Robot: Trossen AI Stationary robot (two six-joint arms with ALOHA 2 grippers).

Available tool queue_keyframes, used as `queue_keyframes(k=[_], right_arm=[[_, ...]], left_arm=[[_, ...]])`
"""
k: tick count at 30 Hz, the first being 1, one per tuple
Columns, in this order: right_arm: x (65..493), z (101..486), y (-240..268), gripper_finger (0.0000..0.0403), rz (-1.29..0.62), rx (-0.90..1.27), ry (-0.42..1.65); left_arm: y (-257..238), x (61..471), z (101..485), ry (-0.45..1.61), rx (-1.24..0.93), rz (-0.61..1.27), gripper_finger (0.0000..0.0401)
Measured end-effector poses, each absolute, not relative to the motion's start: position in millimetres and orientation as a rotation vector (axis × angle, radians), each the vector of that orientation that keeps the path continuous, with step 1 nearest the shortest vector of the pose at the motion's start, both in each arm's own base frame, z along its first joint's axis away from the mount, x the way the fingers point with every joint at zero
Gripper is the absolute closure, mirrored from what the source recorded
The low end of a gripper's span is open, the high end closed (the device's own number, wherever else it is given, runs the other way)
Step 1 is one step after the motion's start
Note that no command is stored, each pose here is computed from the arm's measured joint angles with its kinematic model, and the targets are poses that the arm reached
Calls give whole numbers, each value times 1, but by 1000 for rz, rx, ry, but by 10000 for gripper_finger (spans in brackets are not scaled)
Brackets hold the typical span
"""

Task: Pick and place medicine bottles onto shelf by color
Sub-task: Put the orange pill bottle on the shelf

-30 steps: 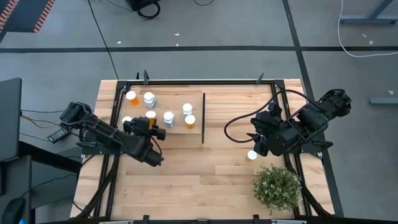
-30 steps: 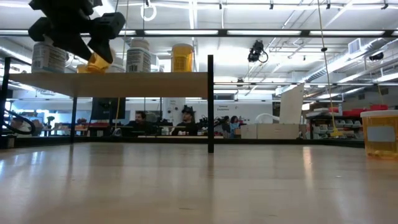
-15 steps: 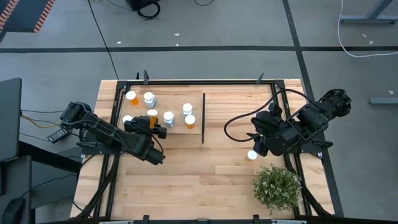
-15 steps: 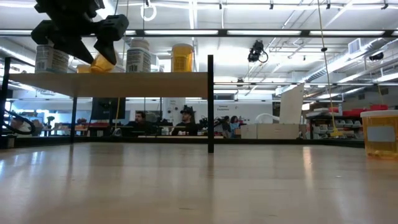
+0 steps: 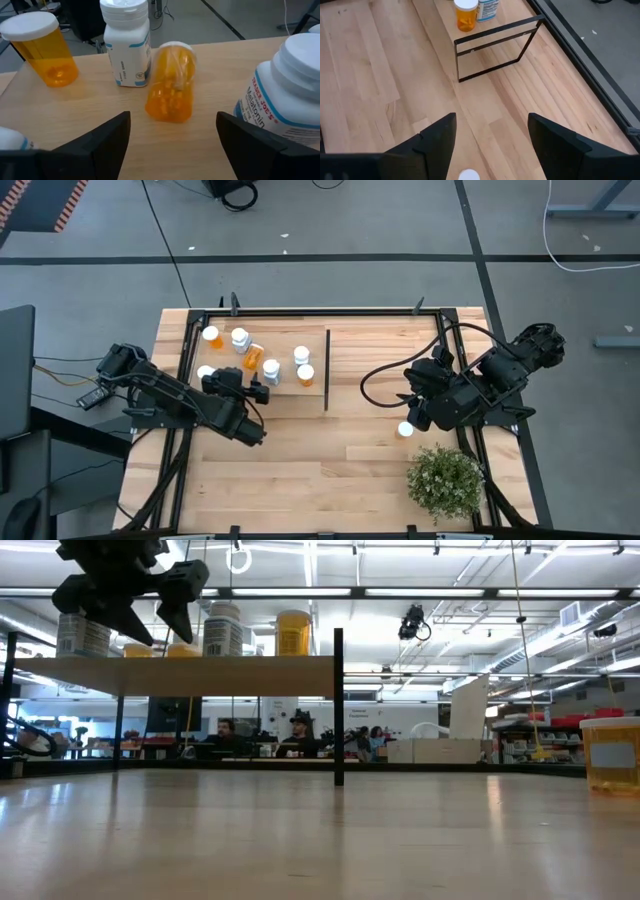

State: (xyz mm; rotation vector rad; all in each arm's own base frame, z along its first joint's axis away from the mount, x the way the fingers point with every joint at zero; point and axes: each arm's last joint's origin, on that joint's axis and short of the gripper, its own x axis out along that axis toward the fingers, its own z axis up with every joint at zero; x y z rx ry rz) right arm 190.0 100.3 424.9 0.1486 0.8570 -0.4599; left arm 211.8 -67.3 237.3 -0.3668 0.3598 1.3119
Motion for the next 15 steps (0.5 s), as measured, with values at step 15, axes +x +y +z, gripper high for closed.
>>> queue_keyframes(k=[15], right_arm=[[190, 425, 100, 150, -461, 150, 856]], left_arm=[[-72, 237, 319, 506, -189, 1138, 108]])
